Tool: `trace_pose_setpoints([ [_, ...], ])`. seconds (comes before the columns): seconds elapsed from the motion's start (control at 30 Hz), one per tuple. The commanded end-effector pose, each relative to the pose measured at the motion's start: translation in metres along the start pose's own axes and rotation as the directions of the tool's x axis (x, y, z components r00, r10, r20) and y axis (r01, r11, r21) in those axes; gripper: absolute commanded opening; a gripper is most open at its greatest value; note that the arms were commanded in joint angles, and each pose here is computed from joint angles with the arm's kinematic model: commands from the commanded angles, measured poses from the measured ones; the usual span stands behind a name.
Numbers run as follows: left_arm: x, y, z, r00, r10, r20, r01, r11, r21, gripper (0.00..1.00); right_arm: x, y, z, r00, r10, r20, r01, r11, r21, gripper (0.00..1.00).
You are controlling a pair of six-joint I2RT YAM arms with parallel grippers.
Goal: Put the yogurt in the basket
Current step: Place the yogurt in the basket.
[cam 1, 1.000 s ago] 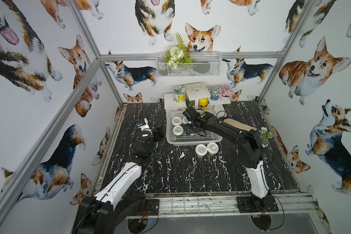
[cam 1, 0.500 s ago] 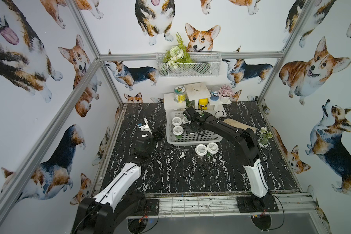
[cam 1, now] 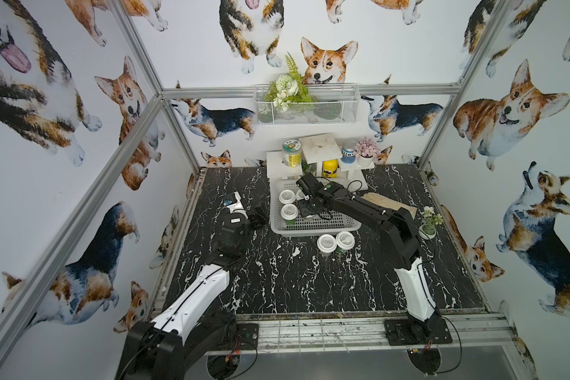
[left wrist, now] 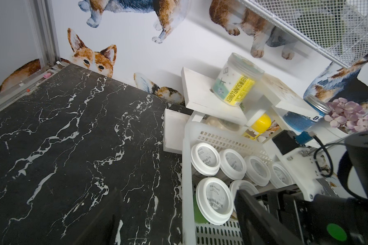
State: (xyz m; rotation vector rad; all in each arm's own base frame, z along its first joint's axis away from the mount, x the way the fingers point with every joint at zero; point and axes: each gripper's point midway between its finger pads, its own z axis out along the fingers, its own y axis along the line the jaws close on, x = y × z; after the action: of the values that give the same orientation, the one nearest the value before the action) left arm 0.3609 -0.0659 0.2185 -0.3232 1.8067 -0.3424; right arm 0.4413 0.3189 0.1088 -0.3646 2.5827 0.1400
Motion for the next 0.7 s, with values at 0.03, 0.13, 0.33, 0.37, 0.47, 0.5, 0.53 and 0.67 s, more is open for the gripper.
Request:
trace_pose_setpoints([
  [0.03, -0.004, -0.002, 0.0, 1.0, 0.005, 0.009, -0.005, 1.0, 0.005, 0.88, 0.0, 0.008, 0.001, 1.0, -0.007, 0.003, 0.007, 1.0, -0.027, 0.65],
  [0.13, -0.003, -0.002, 0.0, 1.0, 0.007, 0.008, -0.007, 1.0, 0.007, 0.88, 0.0, 0.012, 0.002, 1.0, -0.013, 0.003, 0.013, 0.999, -0.031, 0.65],
  [0.33, -0.003, -0.002, 0.0, 1.0, 0.009, 0.007, -0.009, 1.0, 0.007, 0.88, 0.002, 0.018, 0.005, 1.0, -0.026, -0.006, 0.026, 0.999, -0.027, 0.65],
  [0.37, -0.002, -0.002, 0.0, 1.0, 0.009, 0.006, -0.009, 1.0, 0.006, 0.88, 0.003, 0.018, 0.006, 1.0, -0.026, -0.008, 0.026, 0.999, -0.025, 0.65],
  [0.47, -0.003, -0.003, 0.0, 1.0, 0.008, 0.007, -0.008, 1.0, 0.008, 0.88, 0.002, 0.017, 0.006, 1.0, -0.026, -0.008, 0.026, 0.999, -0.023, 0.65],
  [0.5, -0.003, -0.003, 0.0, 1.0, 0.008, 0.007, -0.009, 1.0, 0.008, 0.88, 0.003, 0.017, 0.006, 1.0, -0.026, -0.01, 0.026, 0.999, -0.021, 0.64],
  [0.53, -0.003, -0.002, 0.0, 1.0, 0.009, 0.006, -0.009, 1.0, 0.008, 0.88, 0.003, 0.017, 0.006, 1.0, -0.028, -0.01, 0.028, 0.999, -0.019, 0.64],
  [0.67, -0.002, -0.002, 0.0, 1.0, 0.009, 0.006, -0.009, 1.0, 0.008, 0.88, 0.005, 0.014, 0.007, 0.999, -0.032, -0.015, 0.032, 0.999, -0.003, 0.64],
])
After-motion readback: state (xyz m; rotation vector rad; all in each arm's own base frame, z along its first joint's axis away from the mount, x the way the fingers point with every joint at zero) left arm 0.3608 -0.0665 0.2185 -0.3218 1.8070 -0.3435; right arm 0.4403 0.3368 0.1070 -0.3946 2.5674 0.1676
